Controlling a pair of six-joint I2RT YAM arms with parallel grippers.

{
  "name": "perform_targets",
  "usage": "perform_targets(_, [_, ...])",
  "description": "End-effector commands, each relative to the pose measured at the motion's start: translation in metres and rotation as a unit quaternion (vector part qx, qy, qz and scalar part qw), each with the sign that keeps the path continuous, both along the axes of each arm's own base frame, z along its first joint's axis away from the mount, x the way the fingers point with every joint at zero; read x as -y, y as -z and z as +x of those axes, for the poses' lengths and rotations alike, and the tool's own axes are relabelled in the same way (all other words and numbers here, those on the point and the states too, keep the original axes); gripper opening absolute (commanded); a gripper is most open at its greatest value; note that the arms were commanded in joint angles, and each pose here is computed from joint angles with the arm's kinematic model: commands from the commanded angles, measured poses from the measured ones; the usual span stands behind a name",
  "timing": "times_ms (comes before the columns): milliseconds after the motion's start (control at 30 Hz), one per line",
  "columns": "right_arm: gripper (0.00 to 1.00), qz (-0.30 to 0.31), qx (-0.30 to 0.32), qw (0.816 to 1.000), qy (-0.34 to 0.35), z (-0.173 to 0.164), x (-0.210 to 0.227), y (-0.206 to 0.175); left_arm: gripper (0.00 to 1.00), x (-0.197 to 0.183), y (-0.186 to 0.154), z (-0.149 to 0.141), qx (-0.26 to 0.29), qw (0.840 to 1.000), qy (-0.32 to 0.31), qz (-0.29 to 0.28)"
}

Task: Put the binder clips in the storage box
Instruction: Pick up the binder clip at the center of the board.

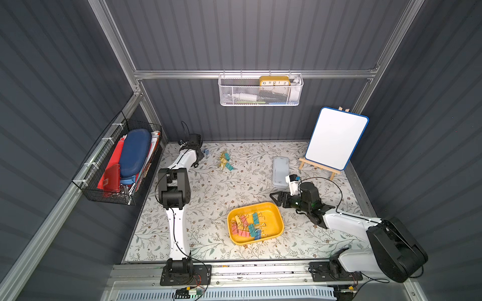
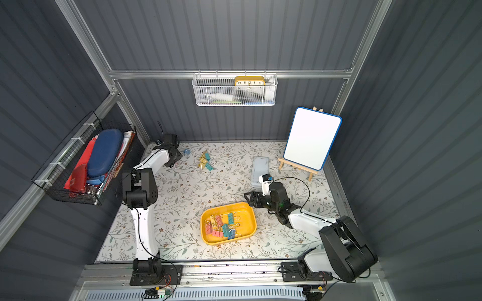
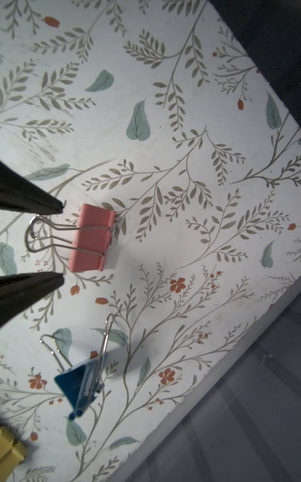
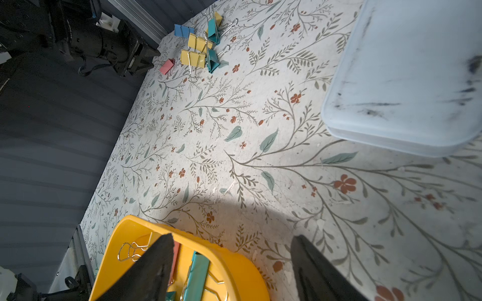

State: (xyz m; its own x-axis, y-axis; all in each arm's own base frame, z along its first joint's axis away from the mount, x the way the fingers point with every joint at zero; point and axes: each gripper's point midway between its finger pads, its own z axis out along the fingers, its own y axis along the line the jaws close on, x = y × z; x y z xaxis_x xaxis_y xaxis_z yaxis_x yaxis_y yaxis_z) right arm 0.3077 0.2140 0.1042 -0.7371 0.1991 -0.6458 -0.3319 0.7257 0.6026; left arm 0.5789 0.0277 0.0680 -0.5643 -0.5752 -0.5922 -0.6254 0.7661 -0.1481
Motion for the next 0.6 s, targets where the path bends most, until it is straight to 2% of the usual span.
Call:
perform_targets(0, [0.75,0.002,0.004,1.0,-0.001,-0.0011,0.0009,-0.0014,0.42,-0.0022,0.0166,-0.0074,-0.014,0.998,-0.042,-0.044])
perform_targets(167, [0.75,-0.003,0.007,1.0,0.002,-0.0019,0.0035,-0.0033,0.36,-0.0056,0.0221,-0.0074,-0.013,0.996,-0.054,-0.062])
perform_targets(367, [0.75,-0.002,0.006,1.0,0.002,-0.0024,0.0032,-0.003,0.19,-0.012,0.0193,-0.0134,-0.005,0.995,-0.071,-0.066])
perform_targets(567, [0.75,0.0,0.007,1.0,0.001,-0.0025,0.0029,-0.004,0.06,-0.0051,0.0196,-0.0154,0.0,0.995,-0.055,-0.082])
